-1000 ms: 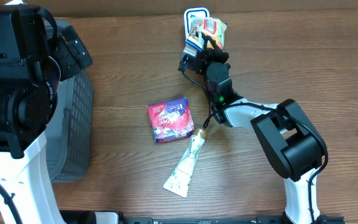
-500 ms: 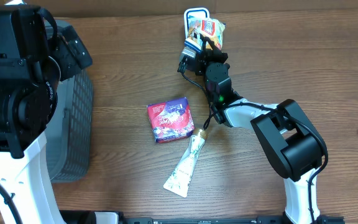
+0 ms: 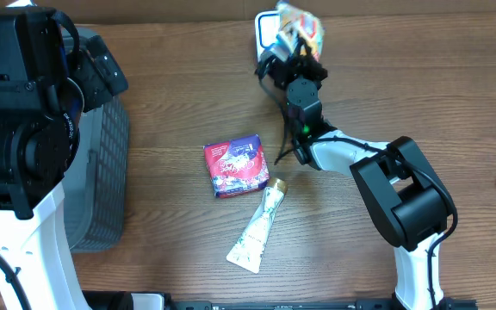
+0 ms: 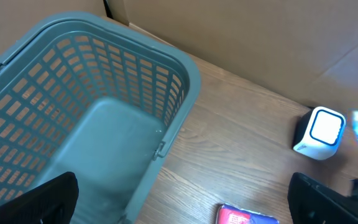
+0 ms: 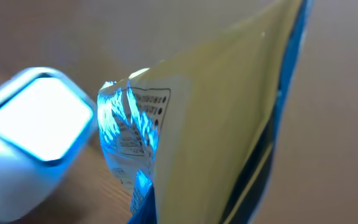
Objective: Scan the item barcode
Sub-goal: 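Carry the yellow bag right and drop it at the table edge, then reach the right gripper to the white Pantene tube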
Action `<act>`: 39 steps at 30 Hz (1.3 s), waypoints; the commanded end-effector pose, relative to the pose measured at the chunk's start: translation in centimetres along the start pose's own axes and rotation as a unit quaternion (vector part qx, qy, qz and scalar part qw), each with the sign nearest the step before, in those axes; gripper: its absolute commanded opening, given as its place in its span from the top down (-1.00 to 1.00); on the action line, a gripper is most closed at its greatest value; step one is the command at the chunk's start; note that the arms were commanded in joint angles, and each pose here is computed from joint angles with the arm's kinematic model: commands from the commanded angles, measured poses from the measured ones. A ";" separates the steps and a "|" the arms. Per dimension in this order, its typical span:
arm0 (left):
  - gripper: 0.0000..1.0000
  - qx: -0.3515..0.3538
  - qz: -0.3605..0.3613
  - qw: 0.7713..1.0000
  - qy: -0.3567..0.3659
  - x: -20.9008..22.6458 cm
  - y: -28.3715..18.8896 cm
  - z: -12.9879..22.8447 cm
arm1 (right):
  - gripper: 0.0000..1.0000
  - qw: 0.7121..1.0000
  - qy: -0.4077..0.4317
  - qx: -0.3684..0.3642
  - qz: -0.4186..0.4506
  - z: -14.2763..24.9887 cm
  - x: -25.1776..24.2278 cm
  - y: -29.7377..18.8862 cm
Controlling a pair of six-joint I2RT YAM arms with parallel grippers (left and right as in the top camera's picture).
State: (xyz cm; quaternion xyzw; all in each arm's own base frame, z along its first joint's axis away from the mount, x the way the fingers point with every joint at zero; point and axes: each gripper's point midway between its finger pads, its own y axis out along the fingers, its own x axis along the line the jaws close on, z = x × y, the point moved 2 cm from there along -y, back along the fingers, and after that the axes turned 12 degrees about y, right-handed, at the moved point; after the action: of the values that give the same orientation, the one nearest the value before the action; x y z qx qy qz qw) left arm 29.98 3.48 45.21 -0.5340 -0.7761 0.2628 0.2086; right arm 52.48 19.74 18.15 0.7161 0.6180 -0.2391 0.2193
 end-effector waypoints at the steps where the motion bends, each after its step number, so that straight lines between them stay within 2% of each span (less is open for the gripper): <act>1: -0.99 -0.002 -0.008 1.000 -0.007 0.3 0.1 -0.2 | 0.93 0.978 0.122 0.049 0.162 -2.7 -7.9 -1.8; 5: -1.00 -0.002 -0.008 1.000 -0.007 0.3 0.1 -0.2 | 0.93 0.935 0.137 0.143 0.294 -0.2 -13.6 -3.9; 12: -0.99 -0.002 -0.008 1.000 -0.007 0.3 0.1 -0.2 | 0.93 0.835 0.109 0.275 0.464 8.6 -23.6 -4.4; 16: -1.00 -0.002 -0.008 1.000 -0.007 0.3 0.1 -0.2 | 0.92 0.788 0.092 0.316 0.521 13.7 -29.5 -4.6; 22: -1.00 -0.002 -0.008 1.000 -0.007 0.3 0.1 -0.2 | 0.93 0.732 0.072 0.360 0.574 21.8 -37.0 -6.5; 27: -1.00 -0.002 -0.008 1.000 -0.007 0.3 0.1 -0.2 | 0.93 0.696 0.079 0.414 0.582 30.2 -39.6 -9.9; 29: -1.00 -0.002 -0.008 1.000 -0.007 0.3 0.1 -0.2 | 0.93 0.706 0.105 0.463 0.526 34.0 -38.0 -10.9; 31: -1.00 -0.002 -0.008 1.000 -0.007 0.3 0.1 -0.2 | 0.93 0.712 0.178 0.521 0.437 37.6 -34.9 -11.7; 33: -1.00 -0.002 -0.008 1.000 -0.007 0.3 0.1 -0.2 | 0.90 0.696 0.267 0.538 0.393 39.5 -32.8 -12.0; 34: -1.00 -0.002 -0.008 1.000 -0.007 0.3 0.1 -0.2 | 0.81 0.688 0.301 0.536 0.386 40.0 -32.5 -12.0; 35: -1.00 -0.002 -0.008 1.000 -0.007 0.3 0.1 -0.2 | 0.61 0.683 0.325 0.533 0.378 40.2 -32.3 -11.9; 36: -1.00 -0.002 -0.008 1.000 -0.007 0.3 0.1 -0.2 | 0.10 0.683 0.334 0.532 0.372 39.9 -32.6 -11.7; 37: -1.00 -0.002 -0.008 1.000 -0.007 0.3 0.1 -0.2 | -0.30 0.684 0.334 0.530 0.374 39.5 -33.0 -11.5; 38: -1.00 -0.002 -0.008 1.000 -0.007 0.3 0.1 -0.2 | -1.00 0.687 0.331 0.525 0.377 38.9 -33.7 -11.3; 39: -1.00 -0.002 -0.008 1.000 -0.007 0.3 0.1 -0.2 | -1.00 0.693 0.327 0.516 0.384 37.8 -34.8 -11.0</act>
State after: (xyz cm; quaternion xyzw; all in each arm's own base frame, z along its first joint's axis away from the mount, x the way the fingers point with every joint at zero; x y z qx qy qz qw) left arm 29.98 3.49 45.21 -0.5338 -0.7762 0.2627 0.2087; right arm 31.76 -28.92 5.55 0.9011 0.0635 -0.2836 -0.3217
